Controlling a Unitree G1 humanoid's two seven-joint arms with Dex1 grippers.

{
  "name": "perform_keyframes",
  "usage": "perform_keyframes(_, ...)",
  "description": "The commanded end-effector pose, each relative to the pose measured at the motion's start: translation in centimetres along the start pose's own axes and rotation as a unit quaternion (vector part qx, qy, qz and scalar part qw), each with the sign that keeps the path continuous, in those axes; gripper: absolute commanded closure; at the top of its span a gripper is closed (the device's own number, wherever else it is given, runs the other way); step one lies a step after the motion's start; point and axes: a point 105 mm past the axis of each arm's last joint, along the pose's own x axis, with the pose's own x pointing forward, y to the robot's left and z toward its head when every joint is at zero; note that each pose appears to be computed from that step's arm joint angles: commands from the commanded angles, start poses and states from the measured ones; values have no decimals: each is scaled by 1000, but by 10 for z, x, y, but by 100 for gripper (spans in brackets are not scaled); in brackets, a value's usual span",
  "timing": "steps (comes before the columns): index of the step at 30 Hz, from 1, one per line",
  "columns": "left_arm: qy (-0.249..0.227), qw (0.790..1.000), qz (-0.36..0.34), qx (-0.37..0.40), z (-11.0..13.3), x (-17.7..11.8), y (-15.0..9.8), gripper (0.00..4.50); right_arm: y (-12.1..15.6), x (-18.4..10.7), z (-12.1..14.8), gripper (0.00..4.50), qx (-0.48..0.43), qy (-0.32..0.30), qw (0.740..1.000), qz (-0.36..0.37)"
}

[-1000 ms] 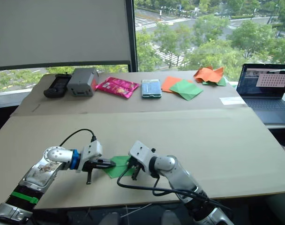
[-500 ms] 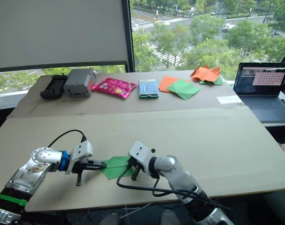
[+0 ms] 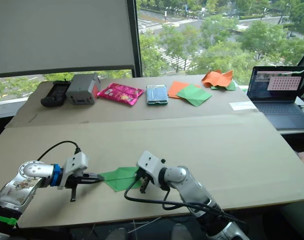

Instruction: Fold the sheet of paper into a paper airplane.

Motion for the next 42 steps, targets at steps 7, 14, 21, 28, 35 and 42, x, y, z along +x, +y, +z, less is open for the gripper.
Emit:
perform_keyframes(7,-4,999,15,-36,-7,-6,0,450,0,-2,-5,448,9,7,1000,2)
perform_keyframes(14,-98,993,32,-60,34,-41,-3,450,-6,-33,48,448,-28,-87,996,-5)
perform_keyframes(21,-129,987,43,-90,43,-51,-6,450,-12,-49,58,389,-16,-105,994,-11)
perform_keyframes(28,-131,985,48,-100,35,-41,-9,450,-35,-38,47,151,32,-96,995,-8)
perform_keyframes(35,-139,984,56,-97,38,-35,-9,450,-45,-25,42,120,81,-97,992,27)
perform_keyframes(42,-136,983,68,-101,35,-37,-12,450,-32,-19,37,120,144,-107,980,83)
